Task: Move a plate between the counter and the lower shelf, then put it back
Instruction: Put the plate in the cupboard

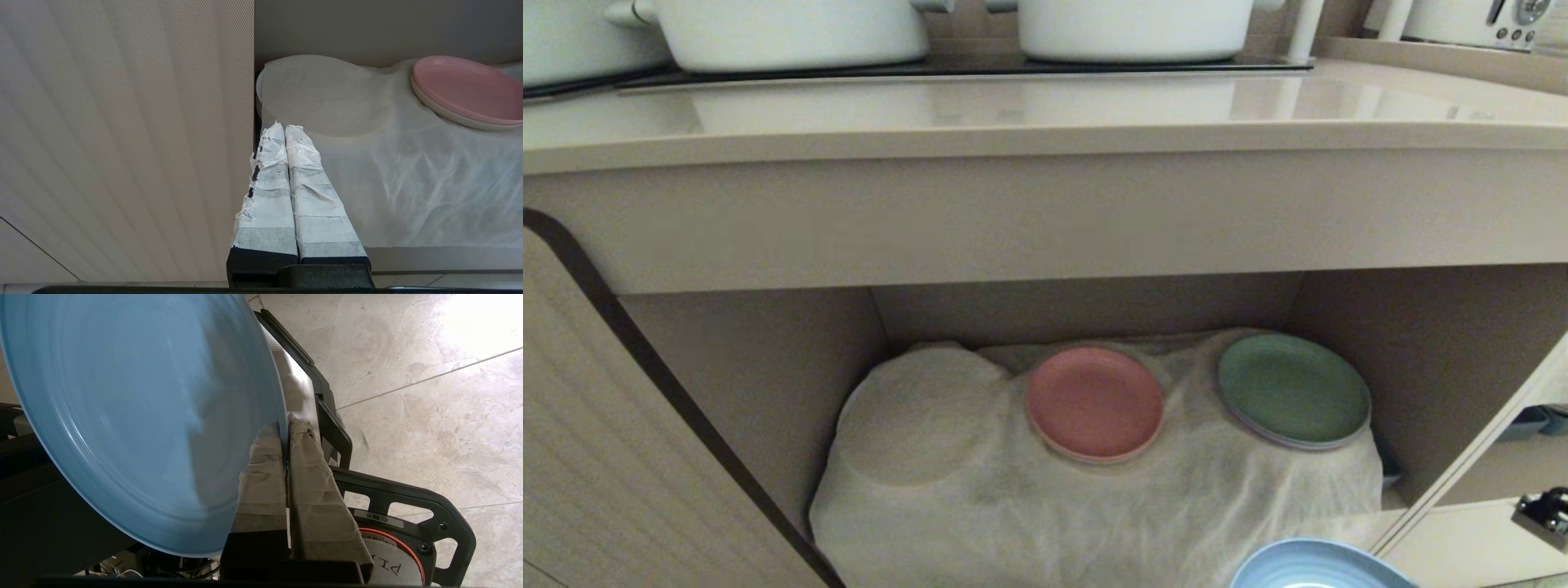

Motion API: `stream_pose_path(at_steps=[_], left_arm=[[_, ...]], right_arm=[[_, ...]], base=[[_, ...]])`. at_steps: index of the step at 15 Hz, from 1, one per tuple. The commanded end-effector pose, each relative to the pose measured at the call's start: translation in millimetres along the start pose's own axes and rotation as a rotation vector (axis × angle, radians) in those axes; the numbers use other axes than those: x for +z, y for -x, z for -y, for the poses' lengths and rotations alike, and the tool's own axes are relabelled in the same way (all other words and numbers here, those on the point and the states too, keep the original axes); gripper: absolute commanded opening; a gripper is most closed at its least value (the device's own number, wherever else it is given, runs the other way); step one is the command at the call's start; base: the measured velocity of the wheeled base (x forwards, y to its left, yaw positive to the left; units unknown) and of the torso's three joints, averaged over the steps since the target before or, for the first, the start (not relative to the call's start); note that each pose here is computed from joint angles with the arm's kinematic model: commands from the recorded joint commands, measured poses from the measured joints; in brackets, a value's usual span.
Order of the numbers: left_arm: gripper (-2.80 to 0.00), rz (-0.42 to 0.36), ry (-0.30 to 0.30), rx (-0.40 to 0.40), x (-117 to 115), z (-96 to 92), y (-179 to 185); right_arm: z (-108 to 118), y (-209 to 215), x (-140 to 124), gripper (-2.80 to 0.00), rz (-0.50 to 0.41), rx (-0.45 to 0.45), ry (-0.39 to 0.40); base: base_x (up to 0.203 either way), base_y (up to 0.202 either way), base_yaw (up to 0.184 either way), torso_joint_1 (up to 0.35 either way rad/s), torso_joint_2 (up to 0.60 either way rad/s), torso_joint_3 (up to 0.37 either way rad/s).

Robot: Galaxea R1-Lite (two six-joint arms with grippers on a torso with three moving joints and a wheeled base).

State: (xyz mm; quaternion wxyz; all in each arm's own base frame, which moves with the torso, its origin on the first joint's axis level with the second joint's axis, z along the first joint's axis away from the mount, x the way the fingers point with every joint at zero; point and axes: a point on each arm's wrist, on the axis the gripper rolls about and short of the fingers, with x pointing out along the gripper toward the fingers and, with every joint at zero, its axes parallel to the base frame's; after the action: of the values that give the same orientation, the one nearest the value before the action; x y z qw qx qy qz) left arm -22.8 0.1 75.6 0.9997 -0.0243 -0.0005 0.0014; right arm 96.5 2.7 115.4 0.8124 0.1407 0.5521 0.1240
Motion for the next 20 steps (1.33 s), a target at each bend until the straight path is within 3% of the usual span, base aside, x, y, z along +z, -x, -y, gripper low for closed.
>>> stream_pose_path(at_steps=[1,17,20], left_arm=[[-2.80,0.001,0.001,0.000,0.0,0.0,0.0],[-2.80,0.001,0.001,0.000,0.0,0.0,0.0],[-2.80,0.001,0.001,0.000,0.0,0.0,0.0]], right_arm=[[0.0,-0.2,-0.4,-2.80,-0.006,0.002,-0.002],[0.0,0.0,-0.8,-2.80,-0.003,0.002,-0.001],[-0.3,0.5,-0.3,-2.80,0.000,0.003,0.001]], base=[[0.000,0.000,0.000,0.000,0.00,0.000],[0.000,0.000,0.000,0.000,0.00,0.000],[-0.001,0.143,-0.003,0.001,0.00,0.000]])
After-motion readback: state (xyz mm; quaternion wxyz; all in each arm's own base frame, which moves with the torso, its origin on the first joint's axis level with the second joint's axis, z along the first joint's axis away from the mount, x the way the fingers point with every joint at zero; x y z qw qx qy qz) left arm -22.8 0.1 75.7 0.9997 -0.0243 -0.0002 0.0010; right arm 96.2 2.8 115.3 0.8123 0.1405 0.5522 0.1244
